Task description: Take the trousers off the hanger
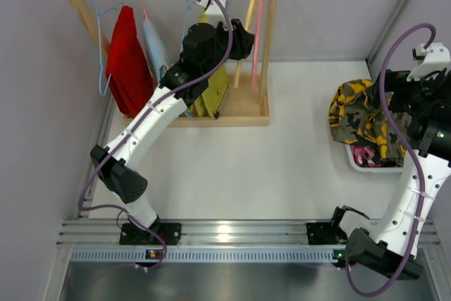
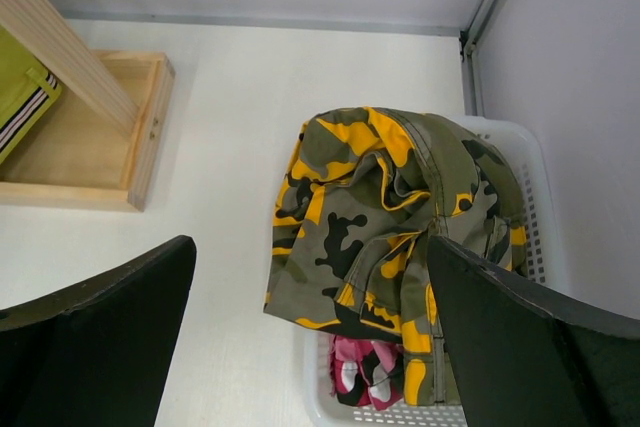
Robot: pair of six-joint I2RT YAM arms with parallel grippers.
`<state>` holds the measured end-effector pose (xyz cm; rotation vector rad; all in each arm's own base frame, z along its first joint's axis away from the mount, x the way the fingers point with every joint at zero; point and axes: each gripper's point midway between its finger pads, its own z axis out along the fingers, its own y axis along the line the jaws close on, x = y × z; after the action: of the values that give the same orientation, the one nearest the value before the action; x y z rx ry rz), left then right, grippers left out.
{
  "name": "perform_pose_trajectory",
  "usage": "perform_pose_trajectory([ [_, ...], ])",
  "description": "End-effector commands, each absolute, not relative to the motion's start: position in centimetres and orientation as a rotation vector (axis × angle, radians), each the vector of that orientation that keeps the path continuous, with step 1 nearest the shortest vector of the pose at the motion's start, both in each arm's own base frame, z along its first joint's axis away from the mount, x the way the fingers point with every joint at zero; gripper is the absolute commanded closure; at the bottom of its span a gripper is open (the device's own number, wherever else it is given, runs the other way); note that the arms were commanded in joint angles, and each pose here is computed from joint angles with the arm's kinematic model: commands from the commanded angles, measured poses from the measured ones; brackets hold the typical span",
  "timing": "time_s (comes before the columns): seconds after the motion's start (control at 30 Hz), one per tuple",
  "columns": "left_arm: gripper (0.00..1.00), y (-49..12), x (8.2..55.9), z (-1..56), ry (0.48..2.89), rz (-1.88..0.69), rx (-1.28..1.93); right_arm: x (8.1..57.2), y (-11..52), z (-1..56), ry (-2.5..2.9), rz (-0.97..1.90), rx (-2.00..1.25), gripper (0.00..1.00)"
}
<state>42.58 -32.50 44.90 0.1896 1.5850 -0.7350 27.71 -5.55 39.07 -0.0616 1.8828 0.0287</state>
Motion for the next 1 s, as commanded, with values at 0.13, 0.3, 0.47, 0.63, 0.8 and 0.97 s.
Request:
perform_pose_trajectory([
  [0.13,0.54,-29.7,39.9,50.7,1.462,-0.752,0.132,27.3,-5.0,39.9,1.847,0.041,-0.078,0.01],
  [0.3,0.53,-28.3,37.6,50.8,1.479,-0.762,0.133,27.4,-4.8,39.6,1.851,0.06,-0.077,0.01],
  [0.47,0.46,-27.2,35.6,50.7,1.488,-0.761,0.155,27.3,-4.7,39.6,1.846,0.063,-0.08,0.01],
  [0.63,0.33,-26.1,33.1,50.9,1.477,-0.774,0.215,27.1,-4.6,39.4,1.846,0.054,-0.096,0.01],
  [0.8,0.01,-26.0,29.5,48.8,1.515,-0.778,0.419,26.9,-3.4,39.1,1.846,0.114,-0.149,0.01],
  [0.97,0.01,-23.9,27.7,45.5,1.607,-0.762,0.51,26.7,-2.0,39.3,1.86,0.205,-0.192,0.01],
])
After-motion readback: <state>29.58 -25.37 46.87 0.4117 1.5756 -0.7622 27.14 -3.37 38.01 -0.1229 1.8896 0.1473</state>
